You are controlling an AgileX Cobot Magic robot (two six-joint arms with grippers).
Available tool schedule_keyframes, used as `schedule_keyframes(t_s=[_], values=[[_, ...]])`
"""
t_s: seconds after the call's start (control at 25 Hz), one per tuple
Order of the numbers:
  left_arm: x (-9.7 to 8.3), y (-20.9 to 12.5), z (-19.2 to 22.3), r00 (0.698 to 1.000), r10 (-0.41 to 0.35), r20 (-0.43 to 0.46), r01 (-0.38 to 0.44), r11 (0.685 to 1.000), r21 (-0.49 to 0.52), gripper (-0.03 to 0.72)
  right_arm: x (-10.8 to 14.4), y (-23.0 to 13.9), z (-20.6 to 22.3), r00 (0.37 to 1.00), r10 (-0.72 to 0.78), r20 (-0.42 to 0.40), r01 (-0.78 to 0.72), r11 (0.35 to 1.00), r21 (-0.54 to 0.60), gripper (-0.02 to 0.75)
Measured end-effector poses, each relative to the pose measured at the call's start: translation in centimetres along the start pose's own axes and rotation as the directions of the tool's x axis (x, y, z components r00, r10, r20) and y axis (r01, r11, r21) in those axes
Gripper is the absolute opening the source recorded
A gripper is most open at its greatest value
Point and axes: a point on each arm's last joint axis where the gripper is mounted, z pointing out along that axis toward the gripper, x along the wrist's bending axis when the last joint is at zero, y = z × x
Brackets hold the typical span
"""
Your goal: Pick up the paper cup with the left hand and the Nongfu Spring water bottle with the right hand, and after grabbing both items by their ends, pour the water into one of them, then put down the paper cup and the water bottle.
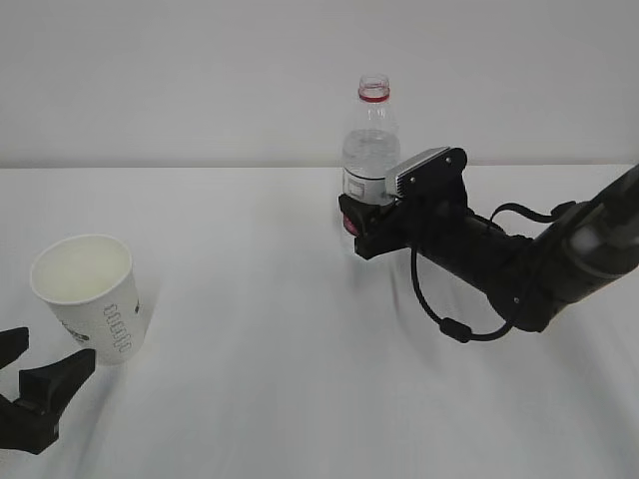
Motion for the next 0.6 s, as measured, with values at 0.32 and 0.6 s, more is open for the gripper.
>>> schedule_keyframes(t_s=[0.32, 0.6], values=[[0.0, 0.0, 0.0, 1.0, 0.0, 0.0, 0.0, 1.0, 0.0, 0.587, 0.0, -0.32, 0.23, 1.0, 0.001, -0.001, -0.001, 1.0, -0.003, 0.544], [0.0, 0.0, 0.0, 1.0, 0.0, 0.0, 0.0, 1.0, 0.0, 0.587, 0.15, -0.32, 0.26, 1.0, -0.008, -0.018, 0.008, 1.0, -0.006, 0.468]])
